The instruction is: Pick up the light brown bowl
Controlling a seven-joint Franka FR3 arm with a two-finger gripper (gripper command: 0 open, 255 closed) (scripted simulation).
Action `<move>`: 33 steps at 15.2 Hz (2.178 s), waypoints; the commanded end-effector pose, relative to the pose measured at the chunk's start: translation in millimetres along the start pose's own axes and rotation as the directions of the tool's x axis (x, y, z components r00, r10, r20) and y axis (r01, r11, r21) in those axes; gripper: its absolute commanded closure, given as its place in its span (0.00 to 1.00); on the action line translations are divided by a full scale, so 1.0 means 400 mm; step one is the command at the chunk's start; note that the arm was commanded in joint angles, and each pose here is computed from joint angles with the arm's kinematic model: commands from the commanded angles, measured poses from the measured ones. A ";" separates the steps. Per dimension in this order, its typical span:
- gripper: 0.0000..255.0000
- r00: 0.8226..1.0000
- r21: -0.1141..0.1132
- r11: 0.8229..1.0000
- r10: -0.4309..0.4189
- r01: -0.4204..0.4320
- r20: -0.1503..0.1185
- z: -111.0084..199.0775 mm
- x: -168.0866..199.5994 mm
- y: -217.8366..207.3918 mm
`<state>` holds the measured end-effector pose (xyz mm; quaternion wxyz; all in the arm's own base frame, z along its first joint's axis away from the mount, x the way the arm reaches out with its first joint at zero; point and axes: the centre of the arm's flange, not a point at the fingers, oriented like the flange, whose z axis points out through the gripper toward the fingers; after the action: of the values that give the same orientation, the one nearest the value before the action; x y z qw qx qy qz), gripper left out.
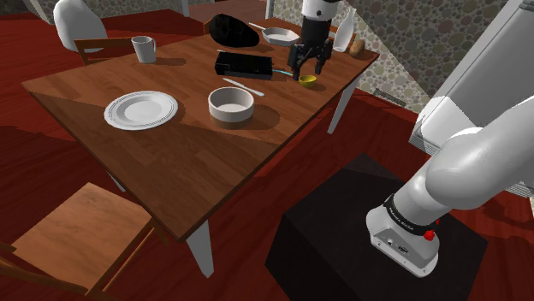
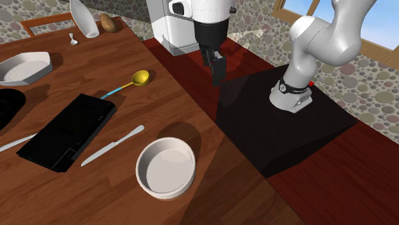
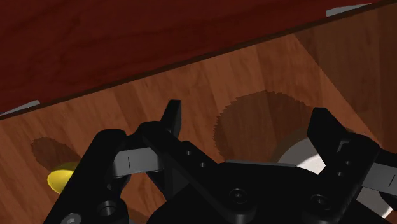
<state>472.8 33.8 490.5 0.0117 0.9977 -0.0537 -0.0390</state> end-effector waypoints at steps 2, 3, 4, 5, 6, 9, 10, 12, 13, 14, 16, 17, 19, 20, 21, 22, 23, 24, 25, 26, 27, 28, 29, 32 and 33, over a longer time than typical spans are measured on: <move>0.00 1.000 0.009 1.000 0.000 0.000 0.008 0.055 0.082 -0.032; 0.00 1.000 0.012 1.000 0.000 0.000 0.010 0.070 0.109 -0.044; 0.00 1.000 0.015 1.000 0.000 0.000 0.013 0.086 0.136 -0.055; 0.00 1.000 0.018 1.000 0.000 0.000 0.016 0.102 0.163 -0.066; 0.00 1.000 0.021 1.000 0.000 -0.001 0.018 0.118 0.190 -0.078; 0.00 1.000 0.030 1.000 0.000 -0.001 0.026 0.165 0.271 -0.113; 0.00 1.000 0.033 0.999 0.000 -0.001 0.029 0.181 0.298 -0.125; 0.00 0.999 0.038 0.999 0.000 -0.001 0.034 0.213 0.352 -0.148; 0.00 0.999 0.041 0.999 0.000 -0.001 0.037 0.229 0.379 -0.160; 0.00 0.999 0.044 0.999 -0.001 -0.001 0.039 0.245 0.406 -0.172; 0.00 0.999 0.050 0.999 -0.001 -0.001 0.044 0.277 0.459 -0.196; 0.00 0.999 0.053 0.999 -0.001 -0.002 0.047 0.294 0.486 -0.208; 0.00 0.999 0.055 0.999 -0.001 -0.002 0.049 0.316 0.501 -0.215; 0.00 0.999 0.055 0.999 -0.001 -0.002 0.049 0.329 0.502 -0.216; 0.00 0.999 0.055 0.999 -0.001 -0.002 0.049 0.342 0.503 -0.216; 0.00 0.999 0.055 0.999 -0.001 -0.002 0.049 0.355 0.504 -0.216; 0.00 0.999 0.055 0.999 -0.001 -0.002 0.049 0.368 0.505 -0.217; 0.00 0.999 0.055 0.999 -0.001 -0.002 0.049 0.381 0.506 -0.217; 0.00 0.999 0.055 0.999 -0.001 -0.002 0.049 0.395 0.507 -0.217; 0.00 0.999 0.055 0.999 -0.001 -0.002 0.049 0.402 0.508 -0.217; 0.00 0.999 0.055 0.999 -0.001 -0.002 0.049 0.402 0.508 -0.218; 1.00 0.999 0.055 0.999 -0.001 -0.002 0.048 0.403 0.509 -0.217; 1.00 0.999 0.055 0.999 -0.001 -0.002 0.048 0.404 0.508 -0.217; 1.00 0.999 0.055 0.999 -0.001 -0.002 0.048 0.404 0.508 -0.218; 1.00 0.999 0.055 0.999 -0.001 -0.002 0.048 0.404 0.508 -0.218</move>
<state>670.8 94.9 311.9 -0.0167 0.9964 -0.0555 -0.0614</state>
